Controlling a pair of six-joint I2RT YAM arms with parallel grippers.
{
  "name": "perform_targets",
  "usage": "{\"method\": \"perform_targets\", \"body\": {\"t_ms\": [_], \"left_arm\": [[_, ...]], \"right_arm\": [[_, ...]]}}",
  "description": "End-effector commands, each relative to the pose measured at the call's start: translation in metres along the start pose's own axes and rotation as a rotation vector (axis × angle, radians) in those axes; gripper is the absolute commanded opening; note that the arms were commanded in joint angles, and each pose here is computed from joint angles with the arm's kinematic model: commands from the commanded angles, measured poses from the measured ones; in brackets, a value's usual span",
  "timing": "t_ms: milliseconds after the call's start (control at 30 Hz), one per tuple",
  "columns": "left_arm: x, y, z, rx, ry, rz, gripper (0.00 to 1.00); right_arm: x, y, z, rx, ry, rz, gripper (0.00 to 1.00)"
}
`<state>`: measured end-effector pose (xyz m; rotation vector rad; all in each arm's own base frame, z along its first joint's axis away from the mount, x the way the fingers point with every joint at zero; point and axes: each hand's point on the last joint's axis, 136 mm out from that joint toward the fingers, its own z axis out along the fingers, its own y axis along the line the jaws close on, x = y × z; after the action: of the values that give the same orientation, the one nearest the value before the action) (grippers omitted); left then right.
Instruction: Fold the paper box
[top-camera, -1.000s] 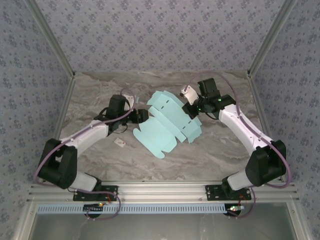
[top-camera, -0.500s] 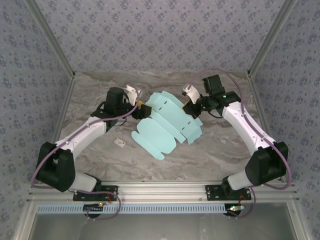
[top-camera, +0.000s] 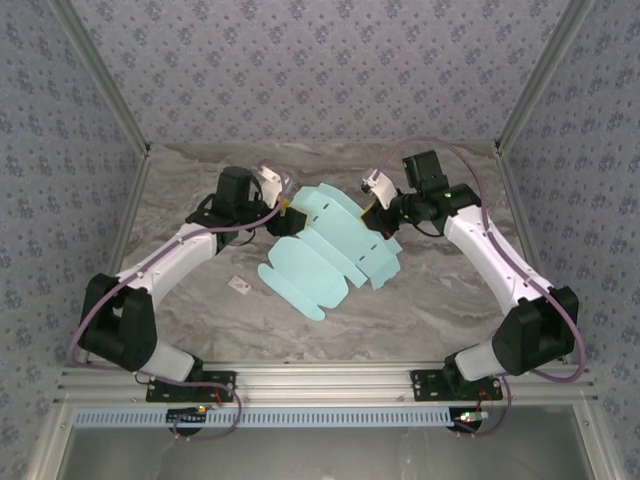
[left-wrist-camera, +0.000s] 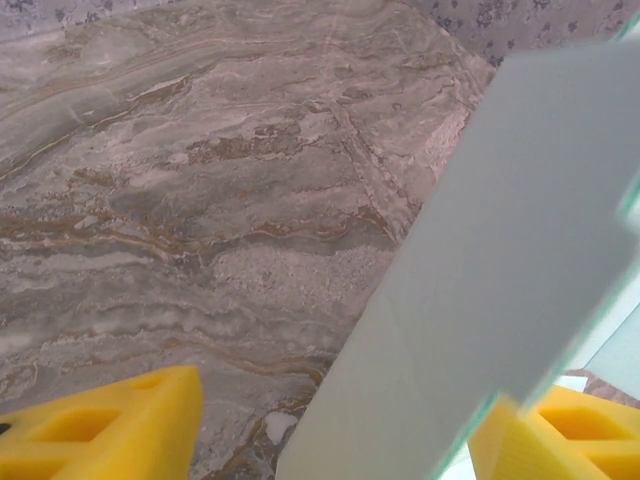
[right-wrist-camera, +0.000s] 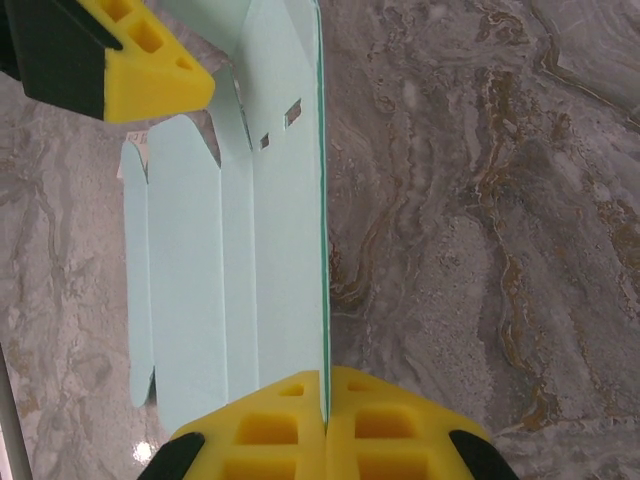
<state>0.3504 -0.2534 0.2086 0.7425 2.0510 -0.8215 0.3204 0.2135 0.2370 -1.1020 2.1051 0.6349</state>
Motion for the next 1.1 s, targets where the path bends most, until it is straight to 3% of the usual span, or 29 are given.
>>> {"method": "perform_targets", "body": {"t_ms": [0, 167, 333, 467, 600, 833, 1067], "left_arm": [[0.0, 0.003, -0.022, -0.036, -0.054, -0.077, 0.73], [0.024, 0.004, -0.04, -0.137, -0.082, -0.214, 0.73], [0.031, -0.041, -0.04, -0.053, -0.117, -0.166, 0.73], [0.041, -0.063, -0.017, 0.009, -0.083, -0.151, 0.71], [0.048, -0.074, 0.004, 0.043, -0.049, -0.139, 0.68], [0.068, -0.08, 0.052, 0.126, 0.059, -0.153, 0.59], [0.075, -0.083, 0.09, 0.183, 0.098, -0.188, 0.5]], "right_arm": [[-0.008, 0.002, -0.012, 0.009, -0.043, 0.078, 0.0], [0.013, -0.002, -0.004, 0.038, 0.021, 0.163, 0.0], [0.02, -0.007, 0.004, 0.039, 0.06, 0.228, 0.0], [0.021, -0.012, 0.008, 0.042, 0.109, 0.288, 0.0], [0.026, -0.013, 0.009, 0.136, 0.17, 0.227, 0.0], [0.036, -0.018, 0.017, 0.166, 0.218, 0.231, 0.0], [0.048, -0.027, 0.034, 0.156, 0.256, 0.261, 0.0]]}}
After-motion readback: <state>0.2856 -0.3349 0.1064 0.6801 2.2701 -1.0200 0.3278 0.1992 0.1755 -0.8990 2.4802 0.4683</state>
